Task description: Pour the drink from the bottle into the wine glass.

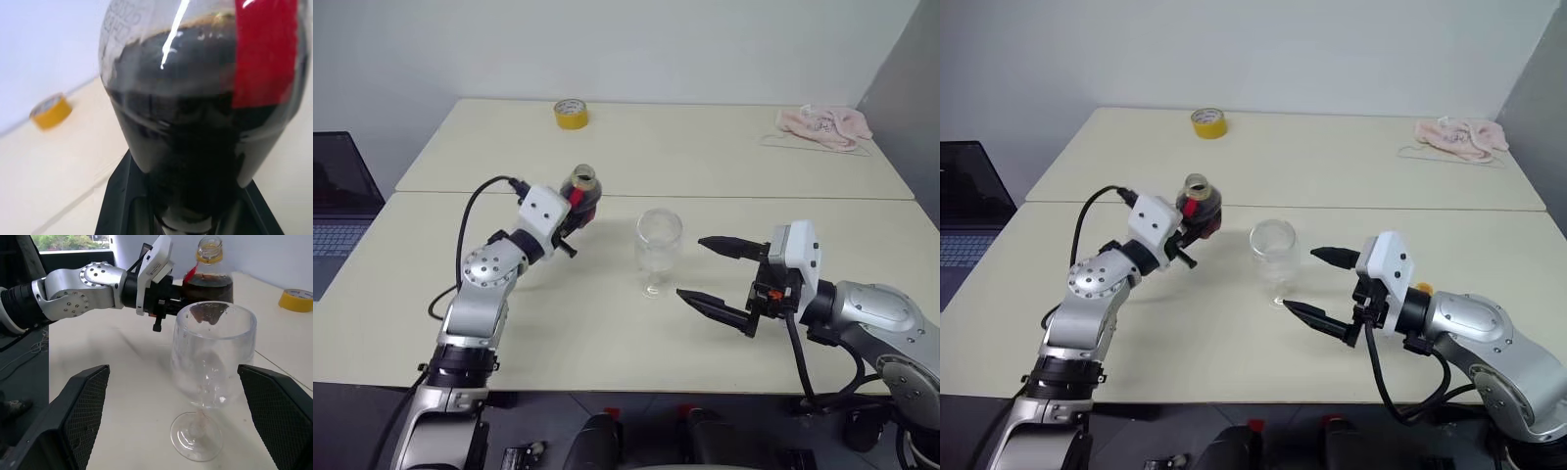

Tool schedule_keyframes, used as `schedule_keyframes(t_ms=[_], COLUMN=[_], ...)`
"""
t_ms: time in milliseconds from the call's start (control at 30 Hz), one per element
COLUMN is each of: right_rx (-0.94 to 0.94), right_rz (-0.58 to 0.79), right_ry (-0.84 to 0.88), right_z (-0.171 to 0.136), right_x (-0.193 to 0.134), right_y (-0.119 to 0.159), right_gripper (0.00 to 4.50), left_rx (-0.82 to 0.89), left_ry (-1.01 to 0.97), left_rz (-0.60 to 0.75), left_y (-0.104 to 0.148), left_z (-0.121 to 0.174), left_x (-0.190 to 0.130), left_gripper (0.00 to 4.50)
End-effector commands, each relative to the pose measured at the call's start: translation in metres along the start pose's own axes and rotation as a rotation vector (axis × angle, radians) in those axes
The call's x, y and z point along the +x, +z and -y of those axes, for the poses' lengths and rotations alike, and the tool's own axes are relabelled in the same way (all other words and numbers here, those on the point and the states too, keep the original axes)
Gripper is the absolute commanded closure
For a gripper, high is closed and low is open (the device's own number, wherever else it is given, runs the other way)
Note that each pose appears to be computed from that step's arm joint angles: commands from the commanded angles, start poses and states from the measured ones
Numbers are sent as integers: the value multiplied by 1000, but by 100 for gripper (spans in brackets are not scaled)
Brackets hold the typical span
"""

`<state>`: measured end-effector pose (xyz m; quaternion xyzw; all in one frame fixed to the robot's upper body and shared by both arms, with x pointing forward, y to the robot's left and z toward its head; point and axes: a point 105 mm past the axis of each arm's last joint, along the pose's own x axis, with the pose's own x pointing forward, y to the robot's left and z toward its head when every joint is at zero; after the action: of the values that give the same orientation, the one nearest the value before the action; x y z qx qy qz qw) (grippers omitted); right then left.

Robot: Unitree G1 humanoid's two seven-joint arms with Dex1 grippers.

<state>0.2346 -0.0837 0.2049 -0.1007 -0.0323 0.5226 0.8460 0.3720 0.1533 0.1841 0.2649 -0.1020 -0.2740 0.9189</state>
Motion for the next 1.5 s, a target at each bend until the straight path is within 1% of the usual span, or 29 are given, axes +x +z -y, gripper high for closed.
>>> schedule_keyframes(t_ms=[33,167,233,433,833,1167,1500], right_rx=[-39,-40,-33,-8,-16,-11,-14], right_rz=[42,11,7,40,66,-4,-16], right_ry=[10,8,8,-8,-87,-99,-107], right_z=[-5,-8,-8,-7,8,9,11], right_x=[0,4,6,22,25,23,25], right_y=[14,8,6,9,16,3,2], right_gripper=[0,0,0,0,0,0,0], left_rx=[106,228,249,387,572,710,798], left_ry=[-19,-46,-57,-90,-144,-161,-137], left_rz=[92,131,138,185,251,295,323], left_y=[29,45,47,59,59,63,67], left_z=[-5,-8,-8,-9,-4,-3,-5], left_x=[5,14,15,23,25,26,29], left_gripper=[371,372,373,373,373,373,374])
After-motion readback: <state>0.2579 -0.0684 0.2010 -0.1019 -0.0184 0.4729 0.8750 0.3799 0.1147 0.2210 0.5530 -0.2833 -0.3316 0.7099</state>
